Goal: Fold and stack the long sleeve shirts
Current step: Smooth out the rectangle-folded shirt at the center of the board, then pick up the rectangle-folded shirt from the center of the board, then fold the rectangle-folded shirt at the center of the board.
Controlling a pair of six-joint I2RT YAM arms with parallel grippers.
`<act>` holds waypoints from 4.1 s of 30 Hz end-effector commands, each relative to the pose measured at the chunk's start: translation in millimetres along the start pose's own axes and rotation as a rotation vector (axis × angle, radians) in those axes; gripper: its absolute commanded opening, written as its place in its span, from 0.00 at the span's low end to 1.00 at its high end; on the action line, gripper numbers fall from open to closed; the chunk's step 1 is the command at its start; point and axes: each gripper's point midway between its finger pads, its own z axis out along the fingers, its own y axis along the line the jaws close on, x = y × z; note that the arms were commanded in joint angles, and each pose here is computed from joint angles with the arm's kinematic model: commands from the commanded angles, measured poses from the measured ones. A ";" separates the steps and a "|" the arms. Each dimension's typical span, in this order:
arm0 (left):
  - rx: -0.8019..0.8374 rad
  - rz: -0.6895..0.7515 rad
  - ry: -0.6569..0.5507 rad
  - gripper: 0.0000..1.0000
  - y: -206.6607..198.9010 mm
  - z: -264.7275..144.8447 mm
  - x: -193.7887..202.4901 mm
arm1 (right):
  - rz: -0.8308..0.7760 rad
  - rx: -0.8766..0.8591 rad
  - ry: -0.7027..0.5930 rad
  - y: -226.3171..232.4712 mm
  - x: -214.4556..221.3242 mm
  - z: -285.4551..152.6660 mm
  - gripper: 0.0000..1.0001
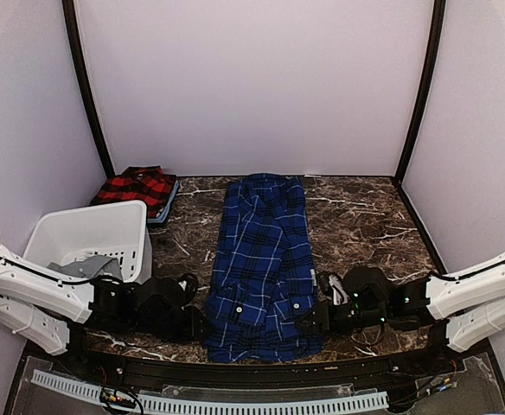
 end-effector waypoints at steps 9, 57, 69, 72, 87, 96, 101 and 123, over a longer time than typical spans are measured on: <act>-0.061 -0.049 0.127 0.18 35.9 16.0 31.7 | 0.086 0.052 0.072 -54.6 36.0 -4.4 0.35; -0.109 -0.065 0.001 0.33 18.4 40.6 -38.1 | 0.146 0.021 -0.077 -81.1 -31.5 -6.4 0.47; -0.017 -0.058 0.041 0.02 -8.0 35.9 -36.7 | 0.136 -0.008 -0.059 -69.1 -39.1 0.0 0.15; 0.007 -0.043 0.037 0.00 -20.2 29.5 -41.4 | 0.118 -0.024 -0.068 -58.0 -45.7 -4.0 0.02; 0.140 -0.064 0.023 0.00 -73.8 -0.8 -72.9 | 0.058 -0.060 -0.145 -10.7 -88.5 -26.5 0.00; 0.205 -0.158 -0.055 0.00 -94.3 -2.4 -133.8 | 0.048 -0.057 -0.185 -4.6 -146.5 -22.1 0.00; 0.209 -0.282 -0.155 0.00 -86.4 3.8 -178.3 | 0.079 -0.066 -0.217 -10.2 -188.1 -16.0 0.00; 0.076 -0.422 -0.298 0.00 -12.0 79.1 -293.1 | 0.185 -0.103 -0.242 -81.7 -305.6 39.3 0.00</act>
